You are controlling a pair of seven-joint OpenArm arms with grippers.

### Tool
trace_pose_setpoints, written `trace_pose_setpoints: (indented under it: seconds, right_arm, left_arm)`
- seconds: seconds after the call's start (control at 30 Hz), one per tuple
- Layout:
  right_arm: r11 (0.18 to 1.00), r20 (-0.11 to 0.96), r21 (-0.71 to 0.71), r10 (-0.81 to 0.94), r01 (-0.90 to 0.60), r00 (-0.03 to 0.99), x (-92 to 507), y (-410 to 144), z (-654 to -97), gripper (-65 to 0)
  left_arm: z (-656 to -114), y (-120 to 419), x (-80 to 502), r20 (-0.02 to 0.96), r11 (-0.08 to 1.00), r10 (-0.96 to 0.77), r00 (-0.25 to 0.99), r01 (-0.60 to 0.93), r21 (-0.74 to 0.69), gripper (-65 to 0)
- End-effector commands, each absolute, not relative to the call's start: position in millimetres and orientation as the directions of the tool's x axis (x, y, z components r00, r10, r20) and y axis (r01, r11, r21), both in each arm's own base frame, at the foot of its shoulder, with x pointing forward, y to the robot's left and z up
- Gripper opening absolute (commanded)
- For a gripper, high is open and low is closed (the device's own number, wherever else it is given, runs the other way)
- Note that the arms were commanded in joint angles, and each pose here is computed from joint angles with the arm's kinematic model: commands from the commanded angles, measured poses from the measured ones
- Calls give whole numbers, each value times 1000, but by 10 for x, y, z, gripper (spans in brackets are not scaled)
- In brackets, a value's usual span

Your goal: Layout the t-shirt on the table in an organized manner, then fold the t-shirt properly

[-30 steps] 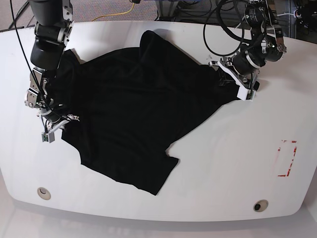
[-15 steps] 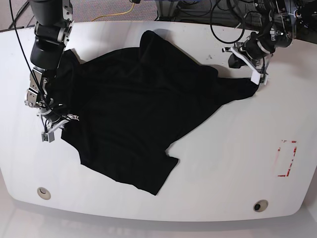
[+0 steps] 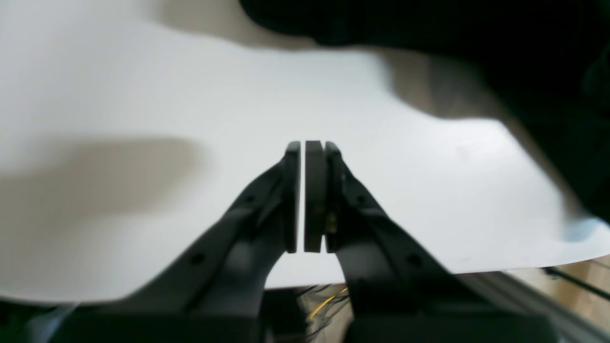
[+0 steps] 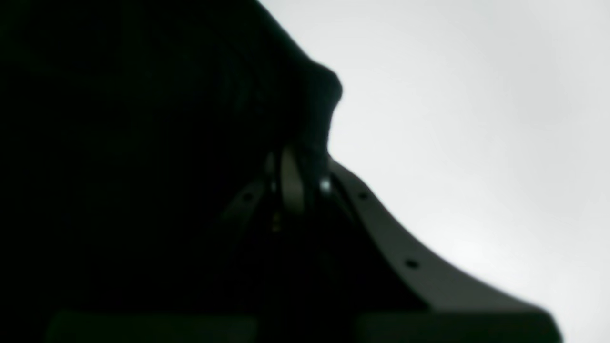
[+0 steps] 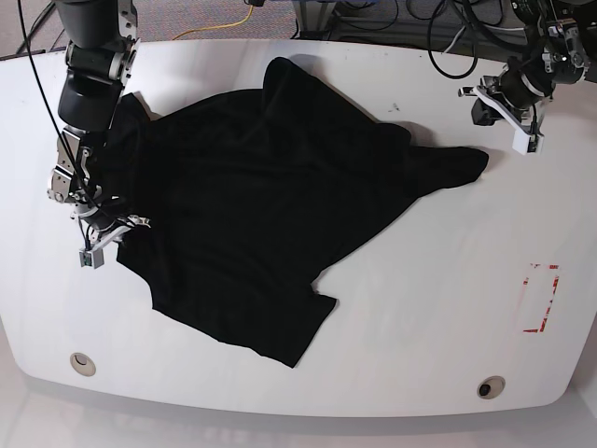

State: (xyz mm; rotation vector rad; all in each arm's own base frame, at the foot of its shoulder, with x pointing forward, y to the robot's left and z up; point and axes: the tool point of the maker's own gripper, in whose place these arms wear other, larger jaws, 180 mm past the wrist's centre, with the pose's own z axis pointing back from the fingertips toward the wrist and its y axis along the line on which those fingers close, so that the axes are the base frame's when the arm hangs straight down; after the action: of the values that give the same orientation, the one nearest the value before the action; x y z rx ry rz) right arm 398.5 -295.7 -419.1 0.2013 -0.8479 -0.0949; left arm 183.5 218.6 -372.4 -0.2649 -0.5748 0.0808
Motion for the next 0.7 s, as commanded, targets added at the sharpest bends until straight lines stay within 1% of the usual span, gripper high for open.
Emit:
trace_pose_setpoints:
  seconds: [0.0, 0.13, 0.33, 0.4, 0.53, 0.67]
  right_arm:
    - [978, 782, 207, -163, -3, 602, 4147, -3049, -3952, -650]
    - [978, 782, 207, -163, -3, 602, 4147, -3049, -3952, -650]
    - [978, 782, 207, -163, -3, 602, 4147, -3049, -3952, -650]
    - [978, 782, 207, -163, -3, 602, 4147, -3049, -3952, -650]
    - [978, 781, 207, -163, -2, 603, 4141, -3049, -3959, -650]
    - [978, 781, 207, -163, -2, 603, 4141, -3049, -3959, -650]
  left_arm:
    - [-3599, 2038, 1924, 562, 944, 156, 812, 44, -326, -646]
    - [-3559, 1704, 2050, 571, 910, 144, 809, 118, -397, -646]
    - [-3621, 1421, 2109, 568, 897, 124, 814, 153, -414, -643]
    - [-3639, 1319, 2145, 572, 898, 107, 813, 169, -407, -621]
    - [-3620, 1104, 2252, 592, 891, 67, 803, 219, -398, -510]
    - [-3616, 927, 2262, 593, 876, 56, 803, 246, -416, -358]
